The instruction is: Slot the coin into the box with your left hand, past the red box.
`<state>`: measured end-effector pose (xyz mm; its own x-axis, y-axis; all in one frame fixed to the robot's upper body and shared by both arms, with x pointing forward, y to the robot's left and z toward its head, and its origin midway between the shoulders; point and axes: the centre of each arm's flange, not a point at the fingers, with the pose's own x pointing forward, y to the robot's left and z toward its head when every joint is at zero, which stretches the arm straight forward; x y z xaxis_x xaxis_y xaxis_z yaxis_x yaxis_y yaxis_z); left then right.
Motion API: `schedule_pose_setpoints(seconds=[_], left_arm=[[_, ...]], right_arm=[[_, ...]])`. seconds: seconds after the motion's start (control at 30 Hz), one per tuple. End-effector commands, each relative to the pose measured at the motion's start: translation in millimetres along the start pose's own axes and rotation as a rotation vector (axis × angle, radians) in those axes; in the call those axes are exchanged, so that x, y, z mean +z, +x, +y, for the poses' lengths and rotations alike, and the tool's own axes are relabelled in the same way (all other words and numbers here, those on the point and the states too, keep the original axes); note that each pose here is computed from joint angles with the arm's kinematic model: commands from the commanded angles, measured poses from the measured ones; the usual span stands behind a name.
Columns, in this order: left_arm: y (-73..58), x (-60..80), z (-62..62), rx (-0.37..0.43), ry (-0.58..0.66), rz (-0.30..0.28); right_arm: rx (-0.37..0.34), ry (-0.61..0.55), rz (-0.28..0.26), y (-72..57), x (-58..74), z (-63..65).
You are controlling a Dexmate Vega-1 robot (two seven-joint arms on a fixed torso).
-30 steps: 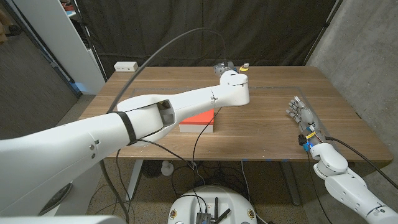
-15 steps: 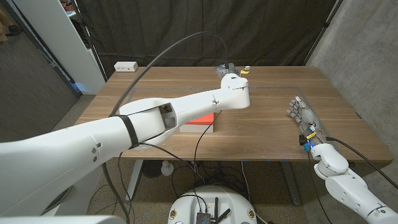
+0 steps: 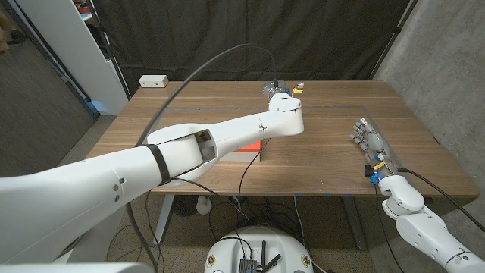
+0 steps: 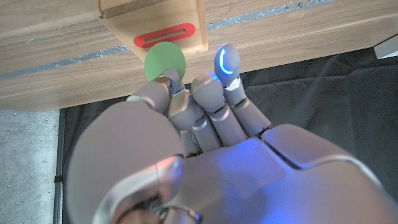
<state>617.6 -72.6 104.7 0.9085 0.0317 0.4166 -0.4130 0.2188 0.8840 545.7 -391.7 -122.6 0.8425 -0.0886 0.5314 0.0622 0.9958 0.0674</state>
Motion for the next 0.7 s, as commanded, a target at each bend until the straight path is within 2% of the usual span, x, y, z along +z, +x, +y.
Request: schedule_pose_setpoints(seconds=[0.03,0.7], left_arm=[[-0.3,-0.6,-3.9,0.005,0.0,0.003],[2.4,-0.5,-10.0,0.013,0.007,0.001]], right_arm=[[0.003,0.0,0.005,0.8,-2.7,0.5],[0.005,-0.001,0.014,1.6,-5.7,1.0]])
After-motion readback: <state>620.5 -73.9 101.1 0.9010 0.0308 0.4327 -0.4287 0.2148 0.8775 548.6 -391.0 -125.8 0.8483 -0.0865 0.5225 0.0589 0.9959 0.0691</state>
